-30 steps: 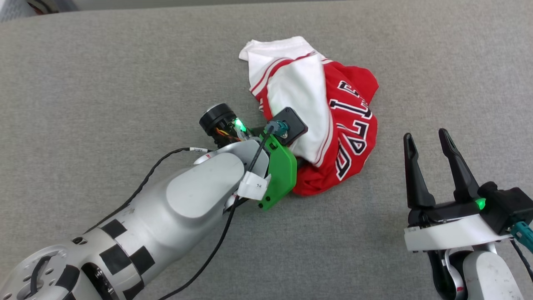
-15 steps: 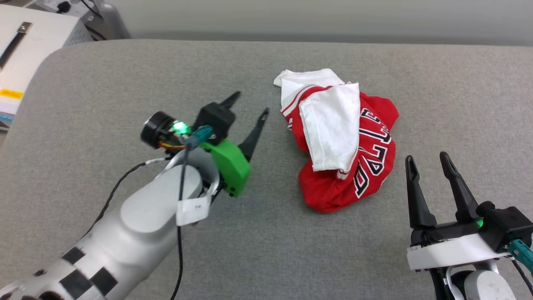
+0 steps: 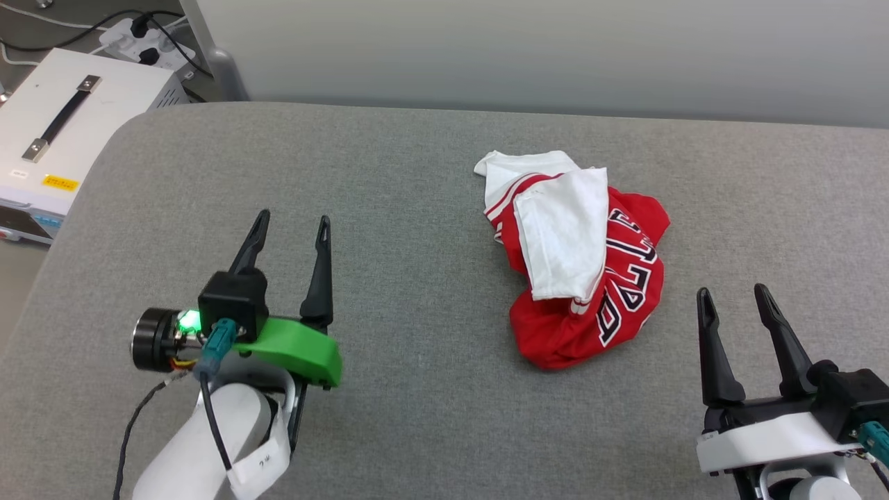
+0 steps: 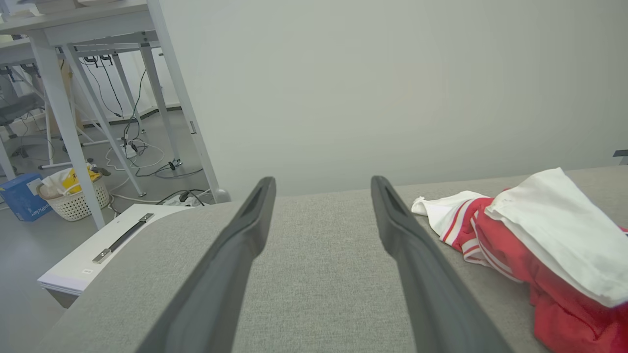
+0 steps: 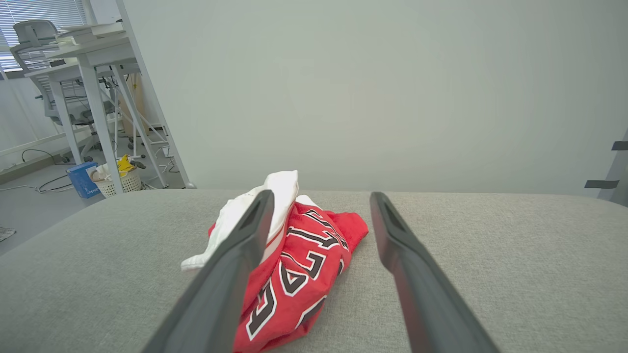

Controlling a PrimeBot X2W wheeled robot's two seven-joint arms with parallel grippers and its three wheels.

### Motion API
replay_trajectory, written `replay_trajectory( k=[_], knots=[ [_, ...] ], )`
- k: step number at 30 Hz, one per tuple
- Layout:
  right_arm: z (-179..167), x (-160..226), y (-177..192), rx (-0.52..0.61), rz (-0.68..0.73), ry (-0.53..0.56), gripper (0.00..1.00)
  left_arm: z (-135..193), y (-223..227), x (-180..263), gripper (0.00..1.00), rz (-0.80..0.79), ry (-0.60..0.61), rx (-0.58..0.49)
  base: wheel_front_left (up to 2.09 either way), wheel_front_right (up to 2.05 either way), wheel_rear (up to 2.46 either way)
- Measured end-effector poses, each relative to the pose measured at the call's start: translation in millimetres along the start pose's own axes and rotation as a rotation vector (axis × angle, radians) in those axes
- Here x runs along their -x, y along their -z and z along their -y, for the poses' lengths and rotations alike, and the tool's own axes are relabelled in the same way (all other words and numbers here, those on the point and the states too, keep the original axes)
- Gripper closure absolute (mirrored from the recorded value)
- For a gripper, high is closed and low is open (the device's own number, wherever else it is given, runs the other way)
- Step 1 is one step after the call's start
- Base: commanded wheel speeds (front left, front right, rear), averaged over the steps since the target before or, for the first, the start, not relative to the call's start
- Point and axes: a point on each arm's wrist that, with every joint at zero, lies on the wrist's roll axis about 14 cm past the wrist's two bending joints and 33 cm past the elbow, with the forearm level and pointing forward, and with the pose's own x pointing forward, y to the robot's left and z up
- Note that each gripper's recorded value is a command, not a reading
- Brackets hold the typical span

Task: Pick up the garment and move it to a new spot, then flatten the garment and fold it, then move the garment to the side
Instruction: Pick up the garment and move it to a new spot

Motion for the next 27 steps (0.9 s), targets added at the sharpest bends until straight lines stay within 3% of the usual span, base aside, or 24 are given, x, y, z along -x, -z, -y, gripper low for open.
replay_trajectory(
  k=[7,27],
  knots=[
    [-0.7,10.8,-2.2,0.009,-0.004,0.003,0.0,-12.5,2.1,35.4,0.0,0.011,-0.076,0.031,0.0,0.0,0.0],
    [6.7,47.5,13.7,-0.014,-0.074,0.048,0.0,-14.5,23.5,85.1,0.0,-0.032,-0.099,0.074,0.0,0.0,0.0]
  ],
)
